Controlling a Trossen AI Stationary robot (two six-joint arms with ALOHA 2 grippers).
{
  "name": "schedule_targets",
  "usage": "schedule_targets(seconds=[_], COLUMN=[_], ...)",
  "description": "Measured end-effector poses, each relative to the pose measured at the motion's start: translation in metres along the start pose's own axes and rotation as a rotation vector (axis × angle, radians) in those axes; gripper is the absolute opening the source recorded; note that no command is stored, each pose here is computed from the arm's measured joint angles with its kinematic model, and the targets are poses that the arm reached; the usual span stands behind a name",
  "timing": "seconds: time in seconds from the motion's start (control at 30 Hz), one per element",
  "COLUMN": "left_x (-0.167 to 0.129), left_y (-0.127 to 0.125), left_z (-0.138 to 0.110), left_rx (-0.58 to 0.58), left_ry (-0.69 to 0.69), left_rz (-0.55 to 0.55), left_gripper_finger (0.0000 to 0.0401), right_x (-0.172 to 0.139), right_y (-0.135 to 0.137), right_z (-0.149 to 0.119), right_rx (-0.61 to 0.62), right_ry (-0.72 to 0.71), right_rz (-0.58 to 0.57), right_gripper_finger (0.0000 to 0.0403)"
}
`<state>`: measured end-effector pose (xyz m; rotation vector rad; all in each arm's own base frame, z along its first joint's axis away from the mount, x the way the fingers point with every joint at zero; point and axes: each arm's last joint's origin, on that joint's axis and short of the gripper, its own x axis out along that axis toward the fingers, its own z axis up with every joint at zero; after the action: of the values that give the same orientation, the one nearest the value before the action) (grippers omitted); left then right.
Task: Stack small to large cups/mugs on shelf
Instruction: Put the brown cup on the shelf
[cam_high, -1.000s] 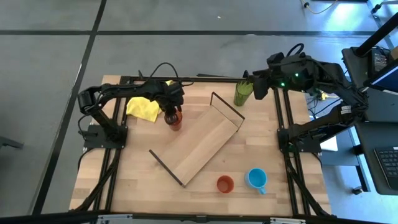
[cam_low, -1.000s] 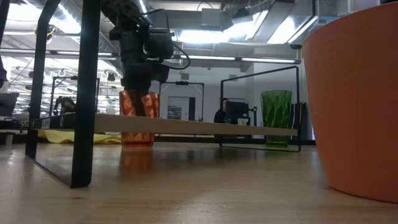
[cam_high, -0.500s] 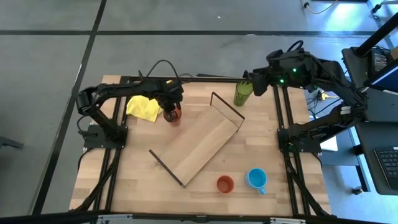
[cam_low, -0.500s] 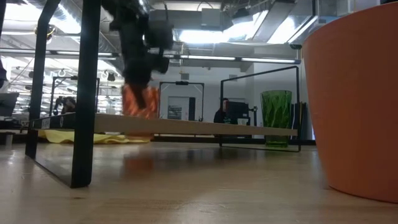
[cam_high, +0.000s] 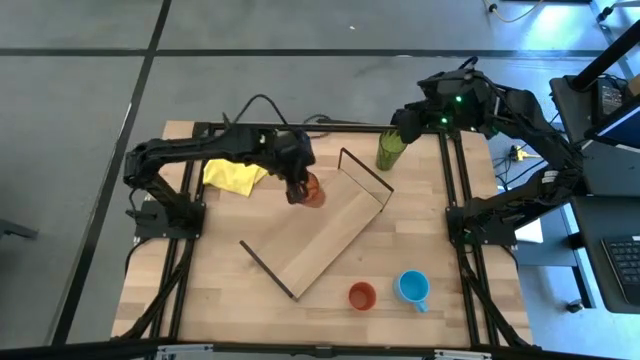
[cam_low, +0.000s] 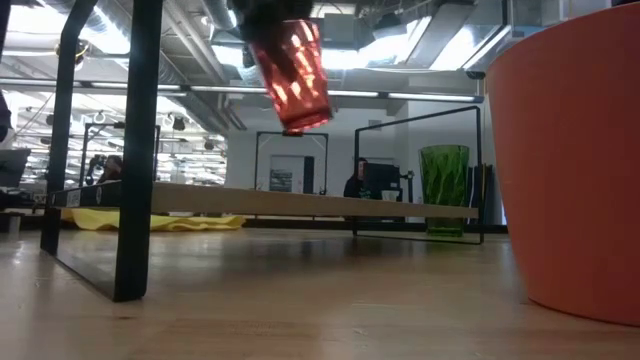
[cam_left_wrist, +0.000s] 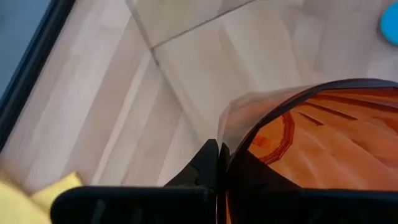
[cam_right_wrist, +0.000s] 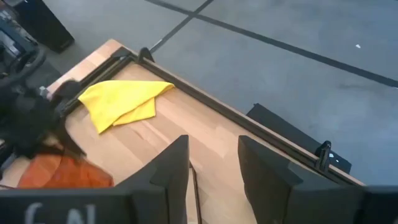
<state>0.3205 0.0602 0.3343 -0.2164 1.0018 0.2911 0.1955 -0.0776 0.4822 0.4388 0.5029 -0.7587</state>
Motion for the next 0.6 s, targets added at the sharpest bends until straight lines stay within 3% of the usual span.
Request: schedule_targets(seconds=[0.27, 0.43, 0.6], left_x=[0.059, 0.067, 0.077], left_y=[-0.016, -0.02, -0.025], left_z=[0.01, 0.028, 0.03], left_rx=[-0.01, -0.021, -0.039], left_ry=[0.122, 0.1, 0.132], left_rz=[0.023, 0.006, -0.001], left_gripper_finger=[0.0008, 0.001, 0.0011], right_x=[0.003, -0.008, -0.02], right_y=[-0.005, -0.011, -0.016], right_z=[0.005, 0.003, -0.001], right_rx=[0.024, 0.037, 0.062], right_ry=[-0.023, -0.032, -0.032], right_rz=[-0.018, -0.018, -0.018], right_gripper_finger=[0.014, 0.014, 0.014])
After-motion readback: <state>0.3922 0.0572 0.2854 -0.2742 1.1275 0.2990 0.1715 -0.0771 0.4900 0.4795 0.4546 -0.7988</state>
